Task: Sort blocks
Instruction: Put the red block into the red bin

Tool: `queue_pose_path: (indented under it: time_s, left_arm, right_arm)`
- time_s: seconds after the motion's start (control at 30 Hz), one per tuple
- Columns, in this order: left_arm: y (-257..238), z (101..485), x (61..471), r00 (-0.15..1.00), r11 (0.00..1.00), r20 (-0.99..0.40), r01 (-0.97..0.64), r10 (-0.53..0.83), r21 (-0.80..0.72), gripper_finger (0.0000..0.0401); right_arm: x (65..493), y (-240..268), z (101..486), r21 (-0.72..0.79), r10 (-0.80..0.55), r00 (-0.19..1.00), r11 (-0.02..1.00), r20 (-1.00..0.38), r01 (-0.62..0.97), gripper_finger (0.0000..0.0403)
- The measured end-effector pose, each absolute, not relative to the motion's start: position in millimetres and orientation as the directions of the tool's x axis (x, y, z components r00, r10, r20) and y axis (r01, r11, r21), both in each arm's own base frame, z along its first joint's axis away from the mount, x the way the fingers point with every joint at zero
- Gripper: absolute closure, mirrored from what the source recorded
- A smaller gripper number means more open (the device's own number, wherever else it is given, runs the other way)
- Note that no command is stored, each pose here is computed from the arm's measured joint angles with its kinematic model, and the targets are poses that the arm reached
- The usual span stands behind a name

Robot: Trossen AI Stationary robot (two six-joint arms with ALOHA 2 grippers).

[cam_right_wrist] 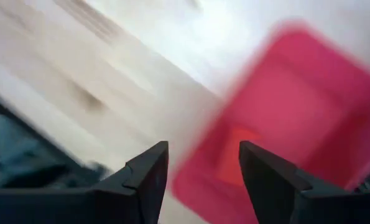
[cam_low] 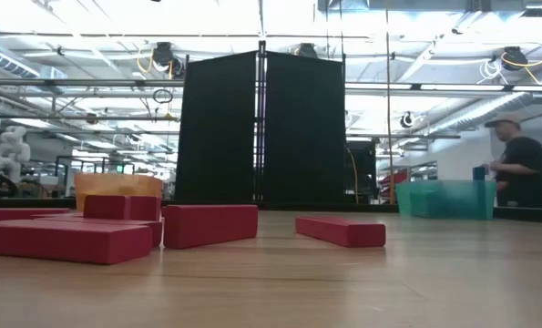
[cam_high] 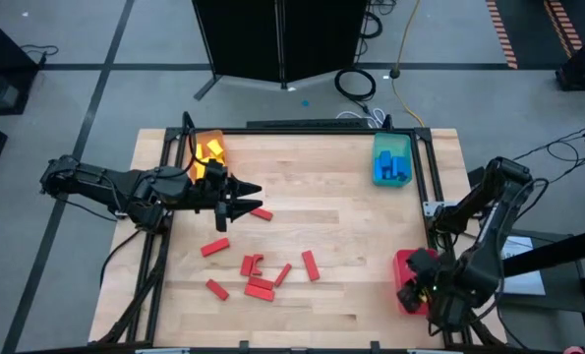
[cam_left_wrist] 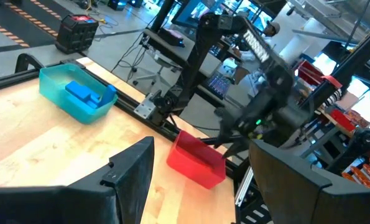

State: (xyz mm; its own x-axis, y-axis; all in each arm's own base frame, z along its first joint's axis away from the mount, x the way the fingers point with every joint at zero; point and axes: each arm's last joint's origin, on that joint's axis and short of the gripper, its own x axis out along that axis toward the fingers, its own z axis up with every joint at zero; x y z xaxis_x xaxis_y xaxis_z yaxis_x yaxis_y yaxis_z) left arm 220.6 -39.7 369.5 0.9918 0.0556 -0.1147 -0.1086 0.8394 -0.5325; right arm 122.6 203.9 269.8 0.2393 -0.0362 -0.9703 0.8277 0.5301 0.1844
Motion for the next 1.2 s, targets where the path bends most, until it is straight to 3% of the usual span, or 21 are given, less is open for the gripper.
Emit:
queue_pose_path:
  time_s: [0.27,0.4,0.57,0.73,0.97,1.2]
  left_arm:
    - [-39.3,369.5,220.6,0.991,0.839,-0.114,-0.118,0.067,-0.531,0.0143]
    - [-39.2,369.5,220.6,0.991,0.839,-0.114,-0.123,0.073,-0.530,0.0143]
    - [-39.1,369.5,220.7,0.991,0.838,-0.114,-0.125,0.075,-0.531,0.0143]
    - [-39.1,369.4,220.7,0.990,0.839,-0.116,-0.125,0.075,-0.530,0.0143]
    - [-39.0,366.1,220.2,0.986,0.843,-0.148,-0.143,0.076,-0.519,0.0143]
    - [-39.0,363.3,220.0,0.981,0.846,-0.176,-0.157,0.076,-0.510,0.0143]
  right_arm:
    - [151.6,162.4,369.6,0.382,-0.271,0.569,0.515,-0.777,0.768,0.0215]
    - [179.6,135.8,388.4,0.394,-0.367,0.617,0.523,-0.697,0.756,0.0215]
    - [229.3,114.7,389.9,0.367,-0.365,0.662,0.613,-0.654,0.700,0.0215]
    - [279.4,104.6,372.6,0.344,-0.269,0.663,0.686,-0.699,0.641,0.0215]
    - [336.3,102.8,302.7,0.231,-0.116,0.444,0.723,-0.888,0.651,0.0199]
    - [371.9,112.8,239.3,0.194,-0.011,0.300,0.741,-0.954,0.643,0.0165]
